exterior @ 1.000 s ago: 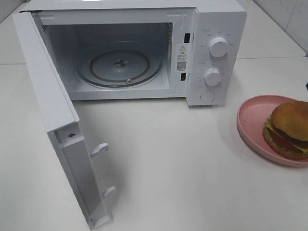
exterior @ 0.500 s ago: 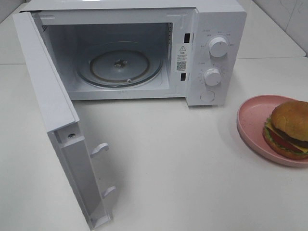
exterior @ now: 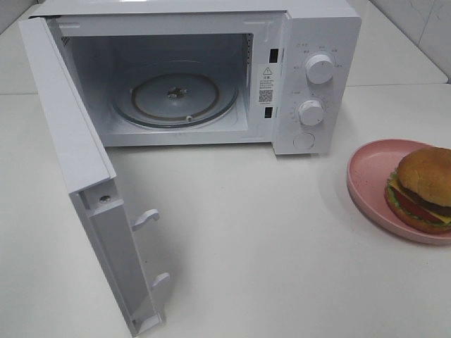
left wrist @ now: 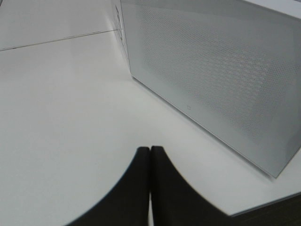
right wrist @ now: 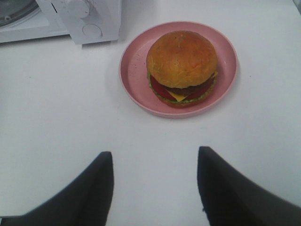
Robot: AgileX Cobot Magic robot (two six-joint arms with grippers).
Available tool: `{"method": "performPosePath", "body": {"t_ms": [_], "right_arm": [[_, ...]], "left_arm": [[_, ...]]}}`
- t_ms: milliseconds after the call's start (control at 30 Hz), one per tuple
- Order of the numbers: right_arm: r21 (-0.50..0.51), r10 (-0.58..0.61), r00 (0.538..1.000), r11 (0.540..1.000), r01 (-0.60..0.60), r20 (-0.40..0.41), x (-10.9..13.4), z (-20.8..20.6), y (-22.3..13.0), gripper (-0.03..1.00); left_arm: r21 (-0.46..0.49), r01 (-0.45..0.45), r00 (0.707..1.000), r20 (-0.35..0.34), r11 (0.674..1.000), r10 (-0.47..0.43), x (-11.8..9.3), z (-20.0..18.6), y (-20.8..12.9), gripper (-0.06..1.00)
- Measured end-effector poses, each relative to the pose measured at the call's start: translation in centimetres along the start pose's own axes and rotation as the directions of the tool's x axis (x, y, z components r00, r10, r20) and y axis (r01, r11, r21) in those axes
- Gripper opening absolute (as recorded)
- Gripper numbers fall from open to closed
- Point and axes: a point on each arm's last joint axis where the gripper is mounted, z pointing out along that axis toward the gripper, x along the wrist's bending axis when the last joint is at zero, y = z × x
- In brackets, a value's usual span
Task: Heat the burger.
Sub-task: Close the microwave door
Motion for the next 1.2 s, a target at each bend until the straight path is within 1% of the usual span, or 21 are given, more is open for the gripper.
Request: {"method": "performPosePath", "body": {"t_ms": [67, 100, 200, 233, 267, 300, 367, 633, 700, 733, 767, 800, 833, 867, 900, 933, 967, 1033, 1067, 1167, 1200], "right_arm": [[-0.017, -0.001, 1.0, 1.0, 0.001, -0.002, 0.0, -0.2, -0.2, 0.53], [-0.048, -0.007, 1.0, 0.999, 0.007, -0.004, -0.1, -0.6, -0.6, 0.53], [-0.094, -0.017, 1.0, 0.995, 0.016, -0.008, -0.2, -1.3, -1.0, 0.53], [-0.094, -0.017, 1.0, 0.995, 0.016, -0.008, -0.2, -1.3, -1.0, 0.53], [-0.122, -0.017, 1.0, 0.992, 0.015, -0.01, -0.2, -1.7, -1.3, 0.53], [-0.122, -0.017, 1.0, 0.992, 0.015, -0.01, -0.2, -1.7, -1.3, 0.53], [-0.157, -0.019, 1.0, 0.987, 0.017, -0.012, -0.3, -2.1, -1.7, 0.53], [-0.158, -0.019, 1.0, 0.987, 0.017, -0.012, -0.3, -2.1, -1.7, 0.53], [-0.158, -0.019, 1.0, 0.987, 0.017, -0.012, -0.3, -2.1, -1.7, 0.53], [-0.158, -0.019, 1.0, 0.987, 0.017, -0.012, -0.3, -2.1, -1.7, 0.53], [-0.159, -0.019, 1.0, 0.987, 0.017, -0.012, -0.3, -2.1, -1.7, 0.53], [-0.159, -0.019, 1.0, 0.987, 0.017, -0.012, -0.3, -2.1, -1.7, 0.53], [-0.159, -0.019, 1.0, 0.987, 0.017, -0.012, -0.3, -2.1, -1.7, 0.53], [-0.159, -0.019, 1.0, 0.987, 0.017, -0.012, -0.3, -2.1, -1.7, 0.53], [-0.159, -0.019, 1.0, 0.987, 0.017, -0.012, -0.3, -2.1, -1.7, 0.53], [-0.159, -0.019, 1.0, 0.987, 0.017, -0.012, -0.3, -2.1, -1.7, 0.53], [-0.159, -0.019, 1.0, 0.987, 0.017, -0.012, -0.3, -2.1, -1.7, 0.53], [-0.159, -0.019, 1.0, 0.987, 0.017, -0.012, -0.3, -2.1, -1.7, 0.53], [-0.159, -0.019, 1.0, 0.987, 0.017, -0.012, -0.3, -2.1, -1.7, 0.53], [-0.159, -0.019, 1.0, 0.987, 0.018, -0.011, -0.3, -2.1, -1.7, 0.53], [-0.159, -0.019, 1.0, 0.987, 0.018, -0.011, -0.3, -2.1, -1.7, 0.53]], "left_arm": [[0.0, 0.0, 1.0, 0.0, 1.0, 0.0, 0.0, 0.0, 0.0, 0.0], [0.0, 0.001, 1.0, 0.001, 1.0, -0.001, 0.0, 0.0, 0.0, 0.0], [0.0, 0.002, 1.0, 0.003, 1.0, -0.002, 0.0, 0.0, 0.0, 0.0], [0.0, 0.002, 1.0, 0.003, 1.0, -0.002, 0.0, 0.0, 0.0, 0.0], [0.0, 0.001, 1.0, 0.003, 1.0, -0.001, 0.0, 0.0, 0.0, 0.0], [0.0, 0.001, 1.0, 0.003, 1.0, -0.001, 0.0, 0.0, 0.0, 0.0], [0.0, -0.001, 1.0, 0.003, 1.0, 0.001, 0.0, 0.0, 0.0, 0.0], [0.0, -0.001, 1.0, 0.003, 1.0, 0.001, 0.0, 0.0, 0.0, 0.0], [-0.037, -0.004, 1.0, 0.0, 0.999, 0.004, 0.0, -0.3, 0.5, 0.0], [-0.037, -0.004, 1.0, 0.0, 0.999, 0.004, 0.0, -0.3, 0.5, 0.0], [-0.114, -0.006, 1.0, -0.005, 0.993, 0.006, 0.0, -0.7, 1.4, 0.0], [-0.161, -0.006, 1.0, -0.008, 0.987, 0.005, 0.1, -0.8, 2.0, 0.0], [-0.161, -0.006, 1.0, -0.008, 0.987, 0.005, 0.1, -0.8, 2.0, 0.0], [-0.227, -0.011, 1.0, -0.013, 0.974, 0.008, 0.1, -0.7, 3.0, 0.0], [-0.249, -0.015, 1.0, -0.016, 0.968, 0.011, 0.2, -0.5, 3.5, 0.0], [-0.249, -0.015, 1.0, -0.016, 0.968, 0.011, 0.2, -0.5, 3.5, 0.0], [-0.264, -0.021, 1.0, -0.02, 0.964, 0.017, 0.2, 0.2, 4.3, 0.0], [-0.262, -0.027, 1.0, -0.022, 0.965, 0.022, 0.3, 1.0, 5.1, 0.0], [-0.235, -0.028, 0.999, -0.021, 0.972, 0.024, 0.3, 2.1, 5.7, 0.0], [-0.216, -0.03, 0.999, -0.02, 0.976, 0.026, 0.4, 2.8, 6.0, 0.0], [-0.169, -0.027, 1.0, -0.016, 0.985, 0.025, 0.4, 4.3, 6.5, 0.0]]}}
